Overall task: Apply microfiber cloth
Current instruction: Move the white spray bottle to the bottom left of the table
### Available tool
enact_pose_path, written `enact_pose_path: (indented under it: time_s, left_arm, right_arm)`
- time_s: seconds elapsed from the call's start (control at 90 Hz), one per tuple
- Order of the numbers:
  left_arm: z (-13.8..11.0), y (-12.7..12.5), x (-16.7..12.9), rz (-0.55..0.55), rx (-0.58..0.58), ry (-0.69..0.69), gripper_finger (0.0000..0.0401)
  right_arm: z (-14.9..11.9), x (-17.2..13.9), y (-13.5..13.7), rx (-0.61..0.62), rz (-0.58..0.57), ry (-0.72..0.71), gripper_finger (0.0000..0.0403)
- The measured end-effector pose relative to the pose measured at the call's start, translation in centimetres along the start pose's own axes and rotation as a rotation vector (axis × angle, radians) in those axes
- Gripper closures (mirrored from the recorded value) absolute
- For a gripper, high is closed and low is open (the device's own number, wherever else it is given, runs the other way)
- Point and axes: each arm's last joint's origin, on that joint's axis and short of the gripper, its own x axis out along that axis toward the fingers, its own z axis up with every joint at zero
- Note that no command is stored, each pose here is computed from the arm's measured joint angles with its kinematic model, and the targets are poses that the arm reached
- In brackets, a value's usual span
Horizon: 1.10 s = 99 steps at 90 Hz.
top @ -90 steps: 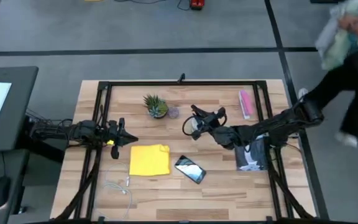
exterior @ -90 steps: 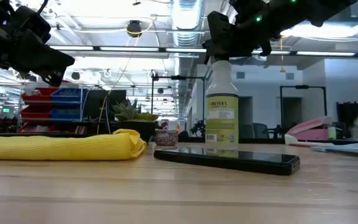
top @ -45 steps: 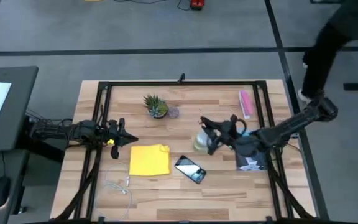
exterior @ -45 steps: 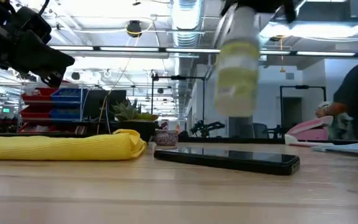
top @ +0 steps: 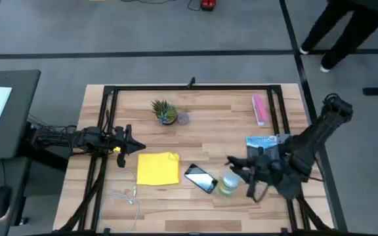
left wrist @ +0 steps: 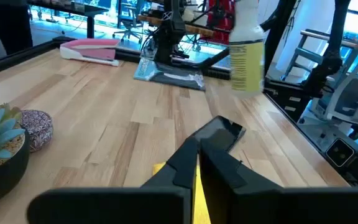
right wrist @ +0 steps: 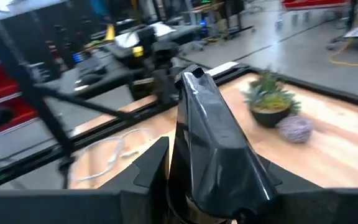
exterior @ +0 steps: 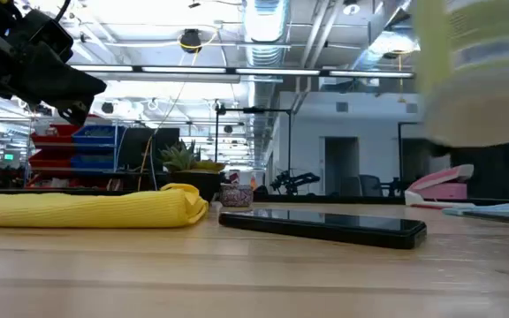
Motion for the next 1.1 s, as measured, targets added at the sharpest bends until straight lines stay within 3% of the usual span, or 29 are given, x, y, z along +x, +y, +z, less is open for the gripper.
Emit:
enact_pose_path:
  time_s: [0.344,0.556,0.856,1.1]
  left_arm:
    - [0.0,0.0,0.0,0.000,0.000,0.000,0.0401]
    - [0.0,0.0,0.0,0.000,0.000,0.000,0.0401]
    - [0.0,0.0,0.0,0.000,0.000,0.000,0.0401]
    - [0.0,0.0,0.0,0.000,0.000,0.000,0.0401]
  right_arm:
    - [-4.2,-1.3,1.4,-0.073,-0.026,-0.008,0.0291]
    - [-6.2,-0.5,1.8,-0.208,-0.044,0.006,0.0291]
    - [-4.1,-0.4,3.6,-0.342,-0.014,0.010,0.0291]
    - [-5.9,-0.7,3.9,-0.412,0.039,0.073,0.0291]
